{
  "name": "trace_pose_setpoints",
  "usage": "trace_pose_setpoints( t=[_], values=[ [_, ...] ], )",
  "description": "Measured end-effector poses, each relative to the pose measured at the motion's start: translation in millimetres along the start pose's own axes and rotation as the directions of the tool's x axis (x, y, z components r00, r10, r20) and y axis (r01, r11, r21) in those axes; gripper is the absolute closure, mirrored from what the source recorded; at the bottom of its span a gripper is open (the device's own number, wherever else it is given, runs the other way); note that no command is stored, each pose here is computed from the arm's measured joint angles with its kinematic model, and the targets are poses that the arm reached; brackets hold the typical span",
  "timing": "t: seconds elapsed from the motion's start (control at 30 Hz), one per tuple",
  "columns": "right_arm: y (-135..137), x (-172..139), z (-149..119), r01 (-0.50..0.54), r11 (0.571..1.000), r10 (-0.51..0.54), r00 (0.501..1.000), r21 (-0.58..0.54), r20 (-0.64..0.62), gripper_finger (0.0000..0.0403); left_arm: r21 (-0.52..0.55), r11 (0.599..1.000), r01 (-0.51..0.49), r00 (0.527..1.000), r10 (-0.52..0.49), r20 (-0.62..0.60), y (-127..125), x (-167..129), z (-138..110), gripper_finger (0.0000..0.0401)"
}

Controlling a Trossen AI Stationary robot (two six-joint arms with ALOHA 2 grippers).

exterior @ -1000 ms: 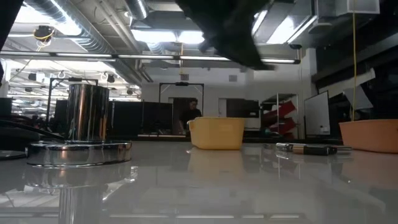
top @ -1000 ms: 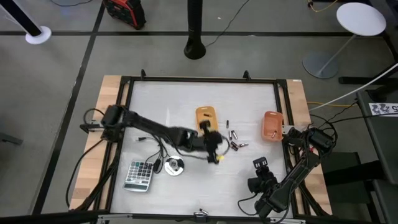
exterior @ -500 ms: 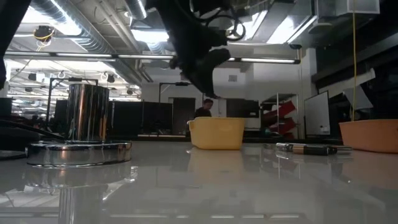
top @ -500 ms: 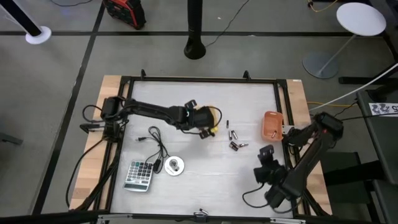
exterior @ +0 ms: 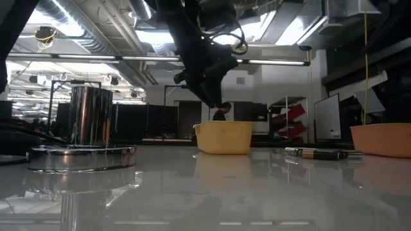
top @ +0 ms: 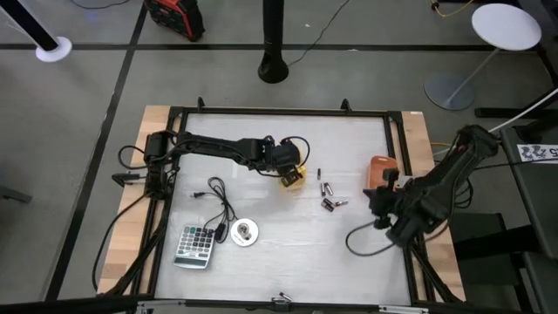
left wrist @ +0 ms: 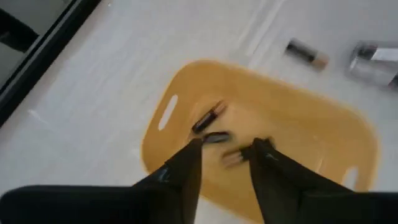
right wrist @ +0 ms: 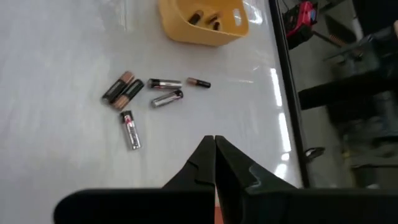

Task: Sort batteries
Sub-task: Put the black battery into the yellow bin

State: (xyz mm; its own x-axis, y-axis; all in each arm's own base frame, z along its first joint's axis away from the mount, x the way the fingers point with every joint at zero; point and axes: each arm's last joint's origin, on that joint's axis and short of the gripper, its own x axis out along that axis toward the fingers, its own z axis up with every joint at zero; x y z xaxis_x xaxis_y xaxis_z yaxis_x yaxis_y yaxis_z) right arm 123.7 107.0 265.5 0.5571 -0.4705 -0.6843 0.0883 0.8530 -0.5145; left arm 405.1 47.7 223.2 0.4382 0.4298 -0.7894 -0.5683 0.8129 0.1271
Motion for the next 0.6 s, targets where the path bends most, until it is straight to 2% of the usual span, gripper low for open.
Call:
trace_pose_setpoints(
  t=[0.17, 0.33, 0.43, 0.6],
  values=[
    [-18.2, 12.1, -21.4, -0.015, 0.993, 0.012, 1.0, 0.115, 0.028, 0.0402, -0.184, 0.975, 0.124, 0.976, -0.087, 0.198, -12.2, -1.4, 18.6, 0.0248],
    [-28.5, 19.7, -35.0, -0.056, 0.975, 0.05, 0.998, 0.216, 0.034, 0.0402, -0.219, 0.936, 0.276, 0.894, -0.166, 0.416, -36.1, 4.6, 33.1, 0.0246],
    [-32.4, 18.2, -35.3, -0.075, 0.966, 0.064, 0.997, 0.247, 0.052, 0.0402, -0.224, 0.925, 0.308, 0.875, -0.183, 0.449, -45.9, 11.2, 33.9, 0.0246],
    [-33.6, 17.7, -34.9, -0.084, 0.962, 0.07, 0.996, 0.261, 0.062, 0.0402, -0.267, 0.904, 0.335, 0.881, -0.201, 0.428, -51.8, 25.3, 34.3, 0.0246]
  ],
)
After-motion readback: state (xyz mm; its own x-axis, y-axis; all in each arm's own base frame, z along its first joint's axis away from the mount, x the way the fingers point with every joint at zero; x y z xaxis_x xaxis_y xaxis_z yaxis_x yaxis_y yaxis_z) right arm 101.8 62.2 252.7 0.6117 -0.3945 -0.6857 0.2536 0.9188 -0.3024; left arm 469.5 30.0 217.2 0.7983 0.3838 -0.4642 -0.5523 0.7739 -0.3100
